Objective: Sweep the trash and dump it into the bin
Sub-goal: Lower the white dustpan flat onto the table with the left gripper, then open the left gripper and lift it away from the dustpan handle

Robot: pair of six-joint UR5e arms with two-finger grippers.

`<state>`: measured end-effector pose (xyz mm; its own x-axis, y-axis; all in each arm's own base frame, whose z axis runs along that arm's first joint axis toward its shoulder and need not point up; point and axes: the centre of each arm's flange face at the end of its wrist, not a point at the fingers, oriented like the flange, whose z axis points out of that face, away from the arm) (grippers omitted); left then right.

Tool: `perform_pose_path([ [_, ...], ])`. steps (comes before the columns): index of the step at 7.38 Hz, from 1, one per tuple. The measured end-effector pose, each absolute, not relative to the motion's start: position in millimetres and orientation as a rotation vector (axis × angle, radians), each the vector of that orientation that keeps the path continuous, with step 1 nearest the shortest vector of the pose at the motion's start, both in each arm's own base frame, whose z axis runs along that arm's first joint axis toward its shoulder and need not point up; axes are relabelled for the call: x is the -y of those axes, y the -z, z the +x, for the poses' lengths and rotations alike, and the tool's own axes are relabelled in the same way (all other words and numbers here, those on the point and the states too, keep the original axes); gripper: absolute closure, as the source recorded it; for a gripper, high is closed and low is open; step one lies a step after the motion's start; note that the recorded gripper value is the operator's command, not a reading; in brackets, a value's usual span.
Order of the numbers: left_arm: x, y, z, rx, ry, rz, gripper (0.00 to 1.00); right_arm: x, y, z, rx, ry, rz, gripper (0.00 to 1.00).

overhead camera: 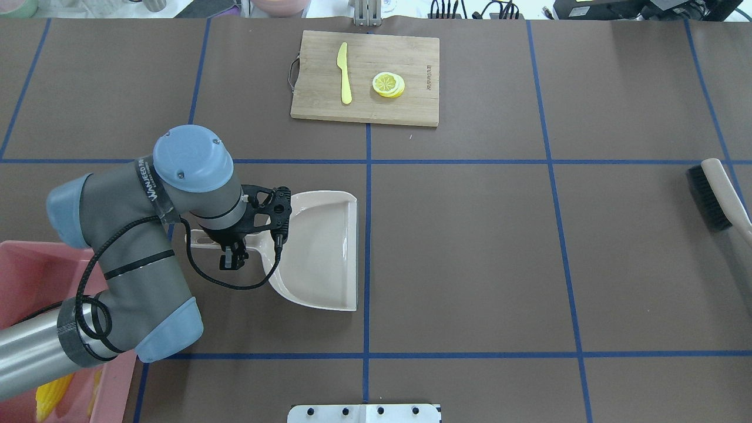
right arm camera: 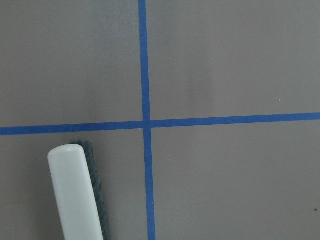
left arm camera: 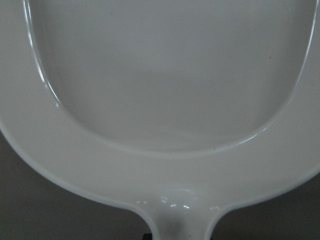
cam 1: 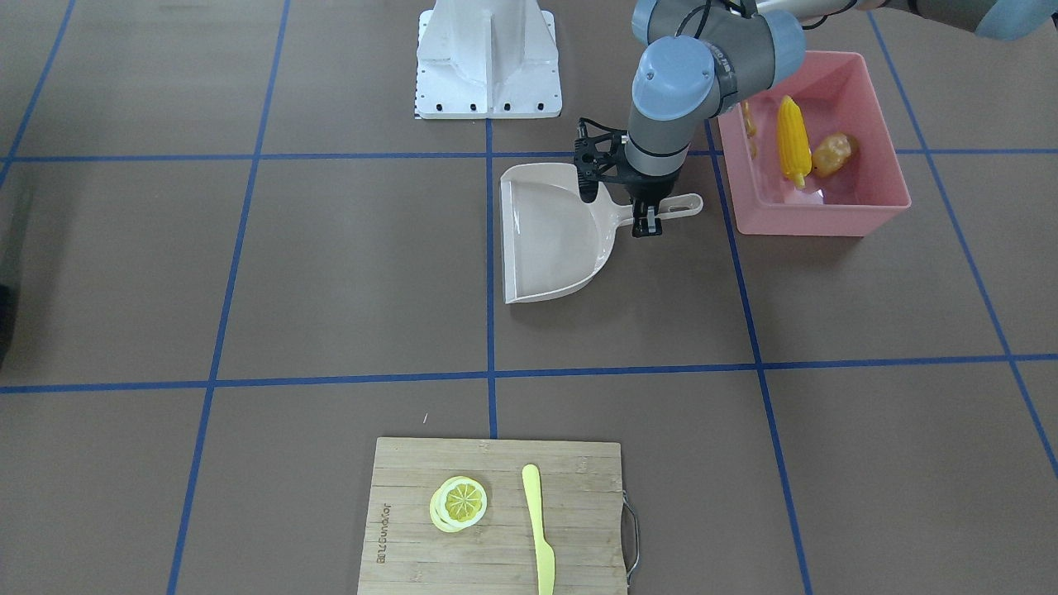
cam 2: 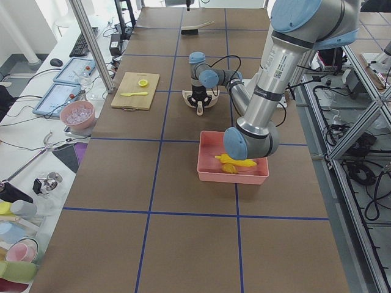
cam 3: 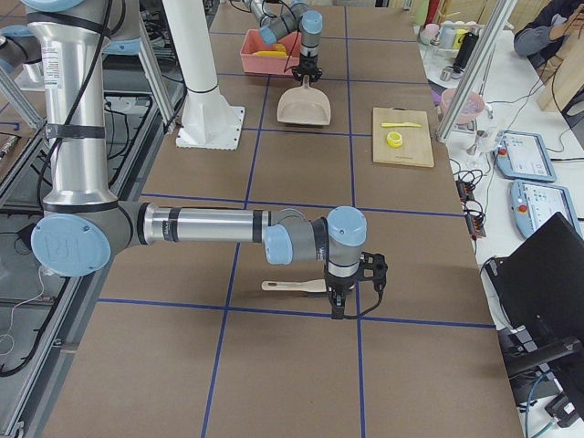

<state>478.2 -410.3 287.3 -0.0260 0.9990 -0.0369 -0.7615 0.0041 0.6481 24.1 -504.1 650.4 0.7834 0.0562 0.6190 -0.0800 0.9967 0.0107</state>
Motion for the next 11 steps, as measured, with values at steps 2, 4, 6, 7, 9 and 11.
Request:
perform_pose_path([
  [2,408,-290,485,-0.584,-1.519,0.52,0.01,504,-650,24,0.667,-0.074,0.037,0.0],
  [4,408,-290,487,-0.585,-1.52,0.537,0.01,504,-651,24,0.667,-0.074,0.036,0.0],
  [6,408,-290,488,-0.586,-1.521,0.544,0.01,504,-651,24,0.667,-0.074,0.036,0.0],
  [7,408,-290,487,-0.586,-1.521,0.545,0.01,504,-651,24,0.667,-0.074,0.036,0.0],
  [9,410,-283,478,-0.586,-1.51,0.566,0.01,504,-651,24,0.667,-0.074,0.036,0.0],
  [11,426,-274,455,-0.581,-1.456,0.593,0.01,504,-651,24,0.667,-0.074,0.036,0.0],
])
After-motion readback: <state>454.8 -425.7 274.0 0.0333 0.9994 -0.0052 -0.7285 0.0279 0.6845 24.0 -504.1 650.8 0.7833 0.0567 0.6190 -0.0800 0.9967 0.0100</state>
